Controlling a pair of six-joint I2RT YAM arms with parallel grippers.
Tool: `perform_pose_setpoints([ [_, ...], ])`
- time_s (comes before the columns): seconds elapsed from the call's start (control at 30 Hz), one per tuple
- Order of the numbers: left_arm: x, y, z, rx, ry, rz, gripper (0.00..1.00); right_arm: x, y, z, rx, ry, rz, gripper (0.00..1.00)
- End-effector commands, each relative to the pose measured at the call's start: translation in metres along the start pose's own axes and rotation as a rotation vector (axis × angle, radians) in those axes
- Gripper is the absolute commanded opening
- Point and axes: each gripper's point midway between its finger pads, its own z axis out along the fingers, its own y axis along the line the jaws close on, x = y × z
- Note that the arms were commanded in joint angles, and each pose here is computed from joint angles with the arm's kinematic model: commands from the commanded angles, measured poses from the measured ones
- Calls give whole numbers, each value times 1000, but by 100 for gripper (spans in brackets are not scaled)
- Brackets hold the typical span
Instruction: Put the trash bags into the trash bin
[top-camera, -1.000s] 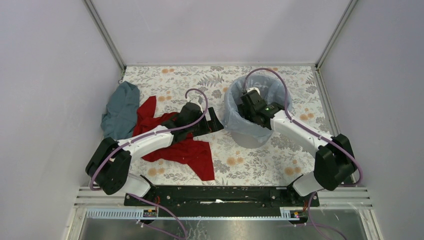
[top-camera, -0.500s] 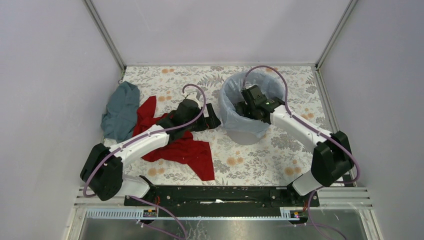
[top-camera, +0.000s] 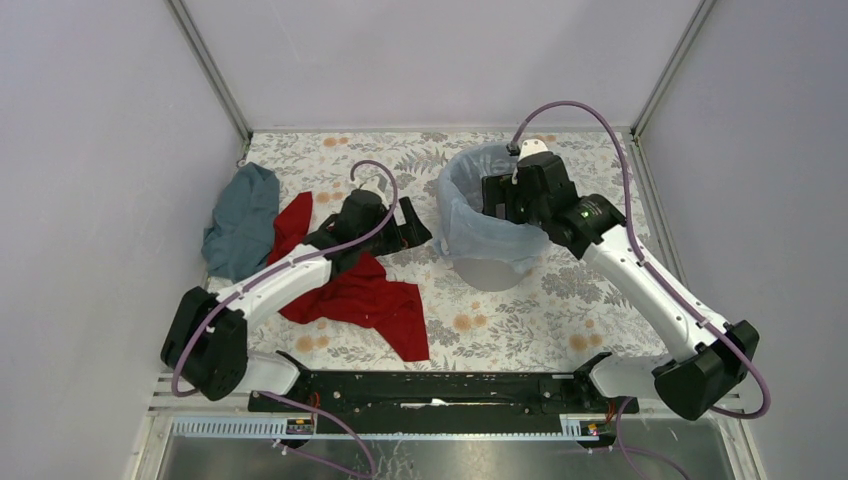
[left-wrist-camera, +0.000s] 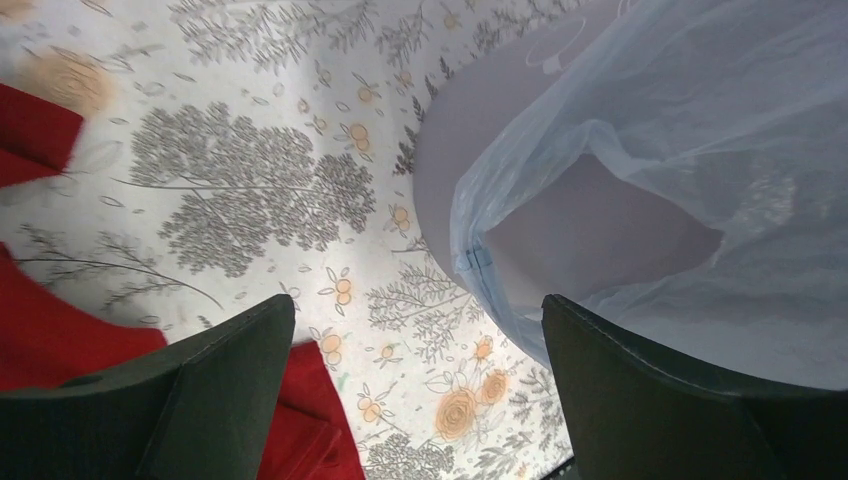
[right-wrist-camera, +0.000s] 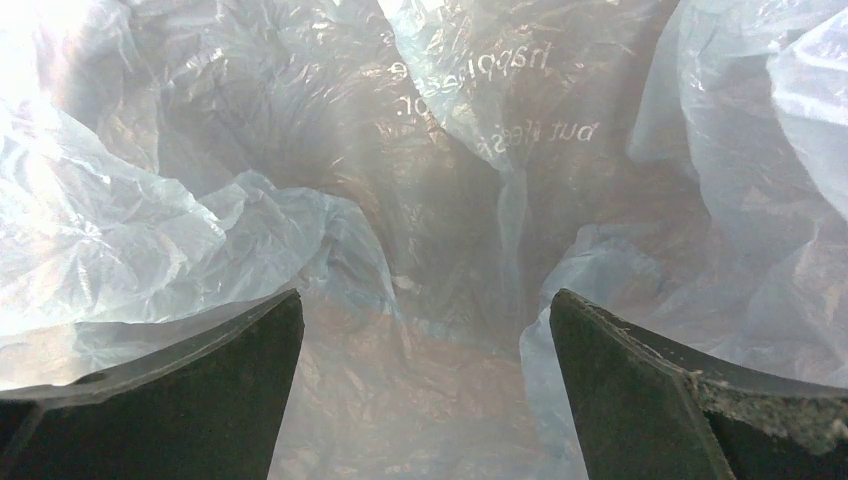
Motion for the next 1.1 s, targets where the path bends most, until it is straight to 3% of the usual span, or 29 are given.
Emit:
perform_pose_setpoints([
  [0.0,-8,-33,5,133,-2,-36,97,-2,-2,3,9,-2,-26,100],
  [0.2,12,-33,3,143,38,-49,95,22,-19,37,84,-6,-61,100],
  [0.37,28,-47,2,207,73,-42,94,40,0,52,-20,31,-31,100],
  [0.6,38,-42,34,158,109,-18,91,20,3,34,-26,-41,51,100],
  [0.87,41,-28,47,92,96,21,91,1,-10,29,105,-92,268,100],
  [1.07,46,-25,40,77,100,43,91,-14,-9,14,86,-128,253,100],
])
